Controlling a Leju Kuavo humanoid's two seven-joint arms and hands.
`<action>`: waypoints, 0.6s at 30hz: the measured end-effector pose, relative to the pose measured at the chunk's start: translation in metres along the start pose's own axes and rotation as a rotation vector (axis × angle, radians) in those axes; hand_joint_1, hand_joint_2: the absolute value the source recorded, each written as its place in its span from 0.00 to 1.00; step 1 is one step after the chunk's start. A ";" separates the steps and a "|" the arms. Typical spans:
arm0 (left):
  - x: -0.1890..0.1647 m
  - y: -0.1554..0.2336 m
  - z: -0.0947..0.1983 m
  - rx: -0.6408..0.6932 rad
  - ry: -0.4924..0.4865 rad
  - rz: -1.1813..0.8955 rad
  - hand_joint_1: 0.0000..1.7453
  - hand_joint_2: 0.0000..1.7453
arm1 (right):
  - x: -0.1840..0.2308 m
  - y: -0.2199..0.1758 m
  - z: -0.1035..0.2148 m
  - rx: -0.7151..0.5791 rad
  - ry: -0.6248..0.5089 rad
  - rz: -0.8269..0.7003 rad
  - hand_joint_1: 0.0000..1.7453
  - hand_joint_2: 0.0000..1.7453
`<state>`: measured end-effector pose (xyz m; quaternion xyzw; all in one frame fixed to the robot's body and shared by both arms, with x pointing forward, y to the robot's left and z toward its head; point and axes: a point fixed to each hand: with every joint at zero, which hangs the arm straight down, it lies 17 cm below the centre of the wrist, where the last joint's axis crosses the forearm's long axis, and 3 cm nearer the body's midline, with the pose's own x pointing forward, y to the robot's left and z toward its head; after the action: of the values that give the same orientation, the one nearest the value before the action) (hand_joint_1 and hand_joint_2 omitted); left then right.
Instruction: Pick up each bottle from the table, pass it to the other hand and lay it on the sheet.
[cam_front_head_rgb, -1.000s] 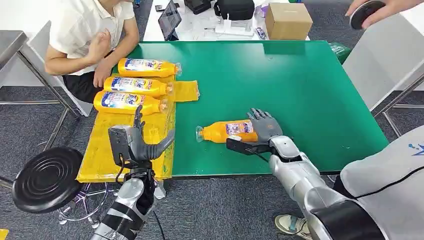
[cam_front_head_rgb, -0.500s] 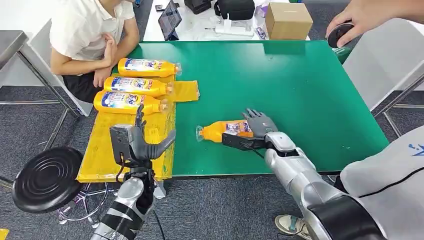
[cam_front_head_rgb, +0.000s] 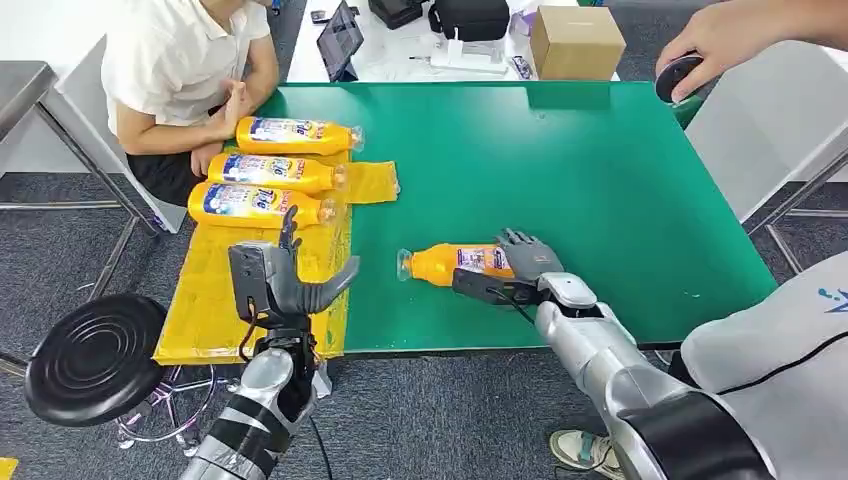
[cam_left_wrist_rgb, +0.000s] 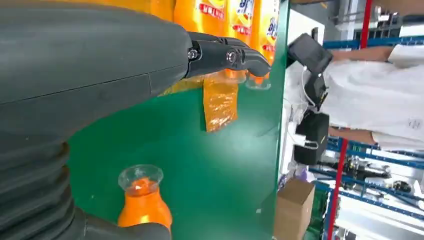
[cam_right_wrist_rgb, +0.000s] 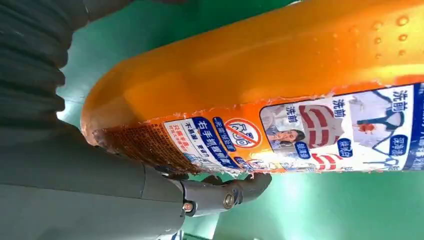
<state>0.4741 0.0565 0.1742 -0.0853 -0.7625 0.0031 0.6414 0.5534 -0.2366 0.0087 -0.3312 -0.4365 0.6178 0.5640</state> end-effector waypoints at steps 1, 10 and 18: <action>0.000 -0.001 0.000 -0.002 0.001 -0.001 0.00 1.00 | -0.001 0.001 0.000 0.006 0.003 0.001 1.00 1.00; -0.003 -0.005 0.000 -0.012 0.013 0.011 0.00 1.00 | -0.014 0.004 0.002 0.042 0.009 0.010 1.00 1.00; -0.002 -0.004 -0.001 -0.004 0.007 0.037 0.00 1.00 | 0.015 0.004 0.007 0.052 -0.149 -0.301 1.00 1.00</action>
<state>0.4745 0.0523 0.1726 -0.1008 -0.7584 0.0133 0.6439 0.5435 -0.2229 0.0085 -0.2005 -0.5056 0.5603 0.6247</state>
